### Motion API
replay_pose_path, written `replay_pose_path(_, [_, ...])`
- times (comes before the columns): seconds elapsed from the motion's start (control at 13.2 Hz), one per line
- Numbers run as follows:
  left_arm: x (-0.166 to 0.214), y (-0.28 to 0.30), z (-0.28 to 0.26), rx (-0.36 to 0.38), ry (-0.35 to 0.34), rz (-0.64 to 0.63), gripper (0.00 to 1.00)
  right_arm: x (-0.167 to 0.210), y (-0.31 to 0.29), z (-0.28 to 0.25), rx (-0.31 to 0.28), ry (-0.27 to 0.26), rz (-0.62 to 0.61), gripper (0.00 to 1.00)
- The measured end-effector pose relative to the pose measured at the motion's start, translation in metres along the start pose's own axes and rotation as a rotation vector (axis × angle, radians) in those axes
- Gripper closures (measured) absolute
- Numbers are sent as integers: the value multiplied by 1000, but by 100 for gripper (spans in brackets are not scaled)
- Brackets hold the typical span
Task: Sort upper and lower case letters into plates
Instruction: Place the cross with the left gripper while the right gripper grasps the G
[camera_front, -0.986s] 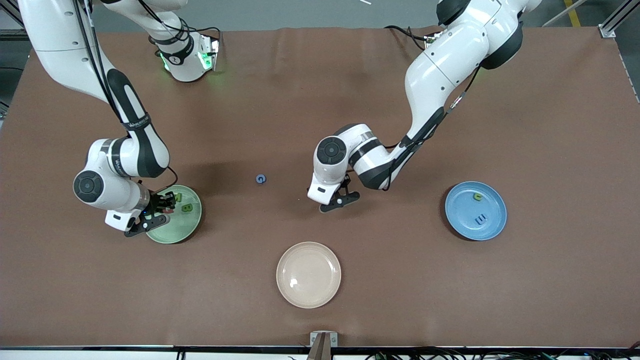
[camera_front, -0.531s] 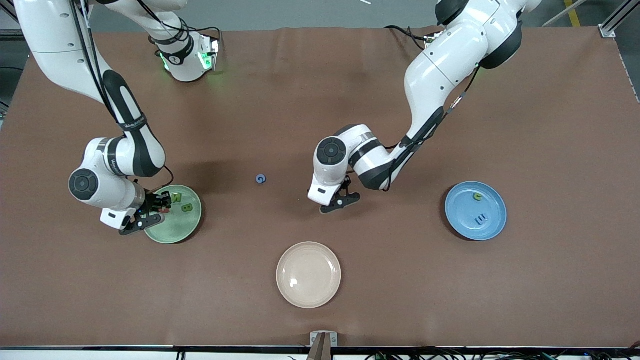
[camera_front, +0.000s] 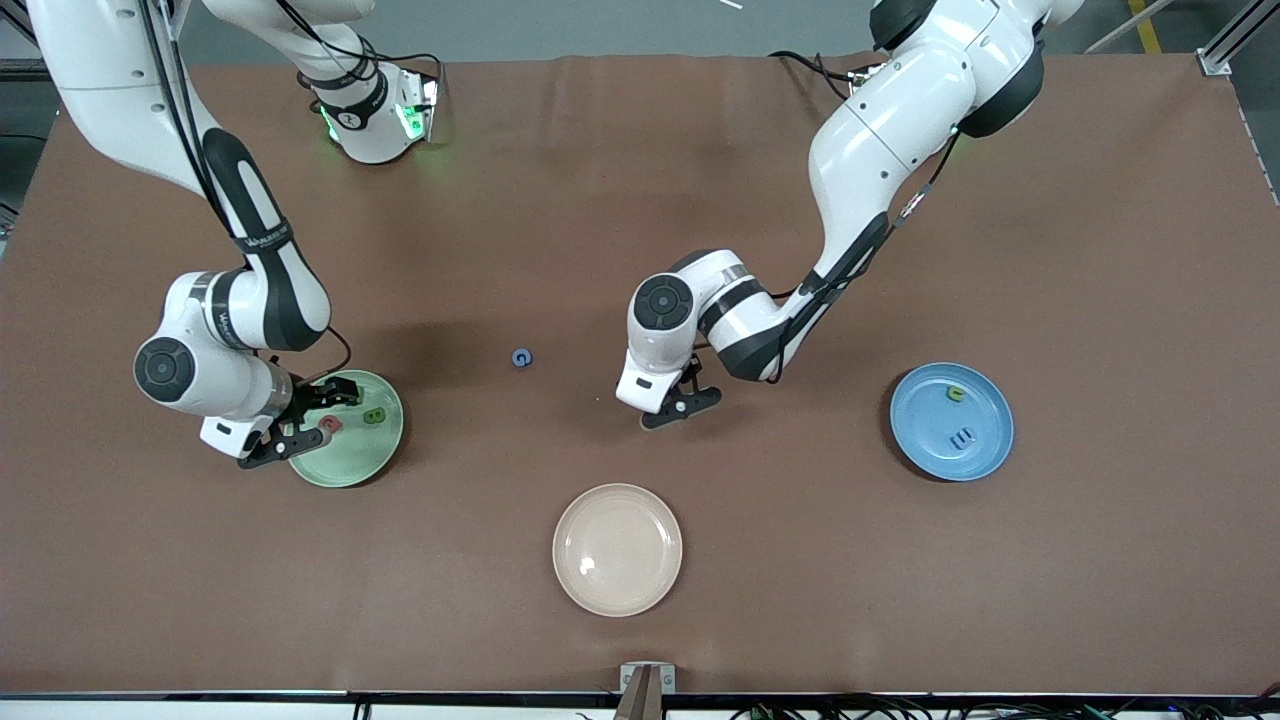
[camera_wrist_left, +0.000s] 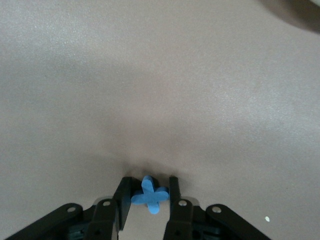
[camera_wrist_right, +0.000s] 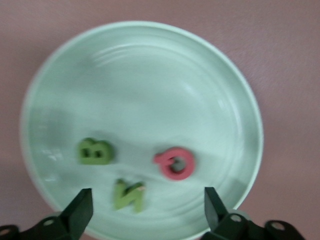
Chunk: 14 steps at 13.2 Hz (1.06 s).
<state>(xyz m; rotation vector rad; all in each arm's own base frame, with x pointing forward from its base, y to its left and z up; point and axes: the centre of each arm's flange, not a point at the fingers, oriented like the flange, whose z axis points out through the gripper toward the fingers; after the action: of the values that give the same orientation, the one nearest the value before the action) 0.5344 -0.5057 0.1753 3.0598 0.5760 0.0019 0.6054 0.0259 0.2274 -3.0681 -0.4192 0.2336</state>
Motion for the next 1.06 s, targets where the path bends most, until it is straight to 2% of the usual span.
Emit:
replay_pose_path(0.23, [0, 0, 0, 0, 1, 1, 67, 8, -101, -30, -16, -11, 148, 0])
replay_pose_path(0.38, [1, 0, -1, -2, 3, 0, 67, 7, -173, -25, -34, -11, 221, 0])
replay_pose_path(0.53, [11, 1, -11, -14, 20, -12, 67, -1, -229, -13, -45, 13, 285, 0])
replay_pose_path(0.83, [60, -23, -65, 10, 48, -20, 67, -14, -282, 15, -28, 92, 344, 0])
replay_pose_path(1.06, [96, -62, -108, 5, 3, -16, 67, -16, -295, 43, -19, 118, 371, 0])
